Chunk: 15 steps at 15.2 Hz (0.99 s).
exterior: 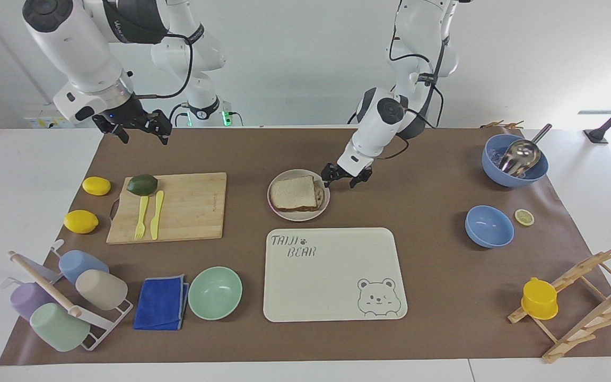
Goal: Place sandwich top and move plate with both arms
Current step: 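Grasp the rim of the white plate with the left gripper, then lift and carry the plate onto the bear placemat with the left gripper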
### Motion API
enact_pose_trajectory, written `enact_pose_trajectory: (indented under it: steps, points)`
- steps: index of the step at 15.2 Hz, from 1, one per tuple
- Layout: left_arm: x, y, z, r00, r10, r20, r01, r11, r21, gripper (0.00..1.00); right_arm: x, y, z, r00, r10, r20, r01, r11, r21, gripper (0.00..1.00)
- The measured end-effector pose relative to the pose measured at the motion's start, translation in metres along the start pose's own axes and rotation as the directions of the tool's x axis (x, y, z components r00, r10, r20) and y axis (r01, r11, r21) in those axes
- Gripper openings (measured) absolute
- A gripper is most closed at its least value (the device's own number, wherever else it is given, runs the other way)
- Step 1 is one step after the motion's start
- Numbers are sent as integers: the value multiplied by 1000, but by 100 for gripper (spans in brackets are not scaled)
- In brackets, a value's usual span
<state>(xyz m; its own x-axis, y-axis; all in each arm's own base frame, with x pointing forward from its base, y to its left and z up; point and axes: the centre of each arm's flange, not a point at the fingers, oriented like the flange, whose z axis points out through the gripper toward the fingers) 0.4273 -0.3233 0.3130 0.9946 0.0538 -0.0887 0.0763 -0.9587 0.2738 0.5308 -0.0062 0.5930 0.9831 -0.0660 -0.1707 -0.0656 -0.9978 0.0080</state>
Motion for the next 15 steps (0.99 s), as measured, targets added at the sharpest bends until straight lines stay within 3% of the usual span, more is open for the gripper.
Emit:
enact_pose_trajectory:
  steps: [3, 5, 6, 8, 10, 13, 15]
  points:
    - [1, -1, 15, 1000, -9, -1, 9, 1000, -1, 78, 1, 20, -2, 1000, -14, -17, 14, 1000, 7, 100]
    - [1, 0, 16, 1000, -8, -1, 8, 1000, -1, 65, 1, 26, -3, 1000, -21, -18, 21, 1000, 9, 100]
    - [1, 0, 16, 1000, -8, -2, 8, 1000, -2, 65, 1, 26, -3, 1000, -23, -21, 23, 1000, 9, 100]
    - [0, 3, 17, 1000, -3, -2, 3, 1000, -2, 48, 2, 25, -4, 999, -24, -28, 24, 1000, 9, 100]
    - [-3, 7, 20, 1000, 6, -5, -6, 1000, -3, 43, 1, 25, -5, 999, -24, -29, 24, 1000, 9, 100]
    - [-6, 15, 19, 1000, 15, -18, -16, 1000, -17, 8, 1, 25, -5, 999, -23, -29, 24, 1000, 9, 100]
    - [-6, 17, 17, 1000, 17, -23, -17, 1000, -22, 5, 1, 25, -5, 999, -24, -30, 24, 1000, 9, 100]
